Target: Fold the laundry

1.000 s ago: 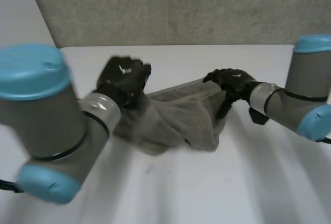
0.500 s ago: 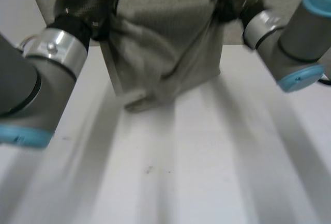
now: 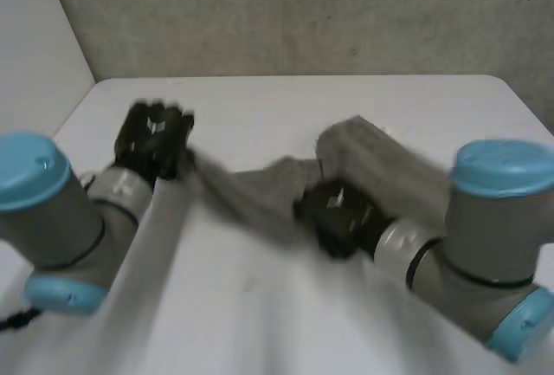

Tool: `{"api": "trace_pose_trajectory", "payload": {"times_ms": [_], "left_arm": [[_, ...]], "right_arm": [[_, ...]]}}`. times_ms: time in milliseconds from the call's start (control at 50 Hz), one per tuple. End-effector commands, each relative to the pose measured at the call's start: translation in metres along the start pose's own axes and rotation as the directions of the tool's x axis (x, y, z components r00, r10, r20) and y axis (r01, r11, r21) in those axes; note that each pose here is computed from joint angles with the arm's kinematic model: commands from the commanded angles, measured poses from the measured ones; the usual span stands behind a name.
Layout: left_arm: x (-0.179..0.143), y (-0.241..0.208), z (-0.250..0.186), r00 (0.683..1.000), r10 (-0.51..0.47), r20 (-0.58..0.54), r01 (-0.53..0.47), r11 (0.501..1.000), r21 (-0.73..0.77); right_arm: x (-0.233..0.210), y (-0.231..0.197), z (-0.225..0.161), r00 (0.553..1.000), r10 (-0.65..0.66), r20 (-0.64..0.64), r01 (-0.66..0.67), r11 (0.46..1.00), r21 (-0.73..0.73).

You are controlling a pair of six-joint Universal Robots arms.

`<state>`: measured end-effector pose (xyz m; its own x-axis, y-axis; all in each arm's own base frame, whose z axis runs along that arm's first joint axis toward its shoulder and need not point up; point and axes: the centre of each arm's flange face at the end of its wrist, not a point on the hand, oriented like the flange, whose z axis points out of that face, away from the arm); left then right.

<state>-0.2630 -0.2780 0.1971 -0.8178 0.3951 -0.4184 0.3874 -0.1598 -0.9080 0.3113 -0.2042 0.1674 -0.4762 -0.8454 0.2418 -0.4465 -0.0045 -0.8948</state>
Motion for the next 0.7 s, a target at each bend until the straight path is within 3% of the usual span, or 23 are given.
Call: {"api": "trace_pose_trajectory", "payload": {"times_ms": [20,140,300,400,600,700], "left_arm": [[-0.006,0.037,-0.031,1.0,-0.014,-0.008,0.012,0.983,-0.181],[-0.013,0.013,-0.042,1.0,-0.015,-0.012,0.013,0.985,-0.172],[-0.015,-0.039,-0.045,0.998,-0.022,-0.063,0.022,1.0,-0.01],[0.002,-0.07,-0.044,0.986,-0.098,-0.134,0.11,0.99,0.085],[0.044,-0.026,-0.016,0.959,-0.156,-0.239,0.136,0.986,-0.098],[0.048,-0.006,-0.004,0.965,-0.162,-0.206,0.121,0.973,-0.199]], "right_arm": [[-0.017,0.011,-0.001,0.994,0.047,0.097,-0.032,0.988,-0.152],[-0.007,-0.01,-0.007,0.993,0.106,0.048,-0.101,0.991,-0.083],[0.051,-0.008,-0.018,0.967,0.199,-0.161,-0.205,0.979,-0.017],[0.074,0.003,-0.032,0.945,0.221,-0.24,-0.231,0.973,-0.014],[0.075,0.026,-0.038,0.934,0.249,-0.257,-0.274,0.959,-0.07],[0.073,0.026,-0.038,0.936,0.249,-0.25,-0.274,0.959,-0.072]]}}
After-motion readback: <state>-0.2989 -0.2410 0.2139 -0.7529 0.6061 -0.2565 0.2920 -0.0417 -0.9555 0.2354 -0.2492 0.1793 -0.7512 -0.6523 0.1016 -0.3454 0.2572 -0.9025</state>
